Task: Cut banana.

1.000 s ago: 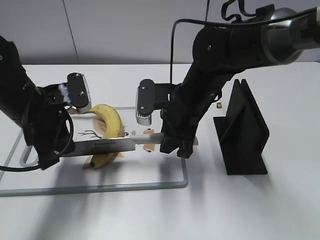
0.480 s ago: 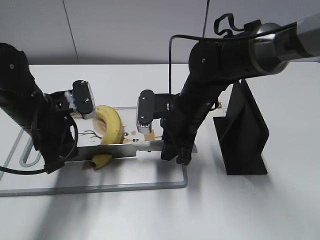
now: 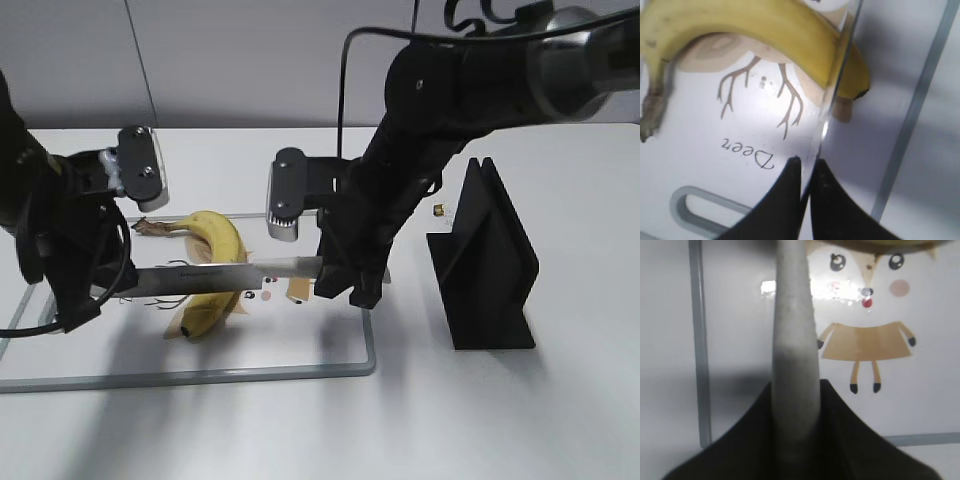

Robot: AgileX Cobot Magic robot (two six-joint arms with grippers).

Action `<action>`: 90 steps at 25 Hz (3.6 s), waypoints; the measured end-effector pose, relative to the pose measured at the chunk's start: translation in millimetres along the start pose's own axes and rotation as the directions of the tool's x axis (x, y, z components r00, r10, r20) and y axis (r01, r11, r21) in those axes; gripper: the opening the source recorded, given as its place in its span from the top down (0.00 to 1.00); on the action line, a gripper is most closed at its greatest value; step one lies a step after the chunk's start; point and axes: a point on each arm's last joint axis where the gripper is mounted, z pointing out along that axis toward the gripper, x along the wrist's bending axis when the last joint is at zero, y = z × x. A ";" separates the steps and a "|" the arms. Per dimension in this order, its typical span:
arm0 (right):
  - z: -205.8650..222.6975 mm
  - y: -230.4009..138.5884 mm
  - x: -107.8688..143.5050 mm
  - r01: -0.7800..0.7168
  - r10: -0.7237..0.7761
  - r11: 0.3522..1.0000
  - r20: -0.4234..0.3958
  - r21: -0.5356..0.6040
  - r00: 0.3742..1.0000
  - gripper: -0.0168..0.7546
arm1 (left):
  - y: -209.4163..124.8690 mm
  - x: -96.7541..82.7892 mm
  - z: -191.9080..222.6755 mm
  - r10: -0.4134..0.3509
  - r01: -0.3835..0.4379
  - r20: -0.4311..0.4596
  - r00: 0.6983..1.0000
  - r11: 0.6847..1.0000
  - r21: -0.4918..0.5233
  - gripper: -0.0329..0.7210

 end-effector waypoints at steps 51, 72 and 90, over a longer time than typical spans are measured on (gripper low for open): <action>-180.5 -1.6 54.3 -0.900 0.920 0.390 0.053 -0.196 0.388 0.77 | -106.4 -125.9 -194.6 -0.804 0.739 -0.257 0.536 0.594 -0.317 0.17; -195.6 -83.2 46.3 -0.966 0.977 0.109 0.203 -0.234 0.061 0.77 | -150.4 -226.0 -174.2 -0.854 0.539 -0.293 0.430 0.503 -0.675 0.18; -154.5 -91.9 33.6 -0.980 0.970 0.102 0.236 -0.172 0.060 0.77 | -150.6 -224.0 -174.7 -0.870 0.537 -0.282 0.405 0.476 -0.697 0.18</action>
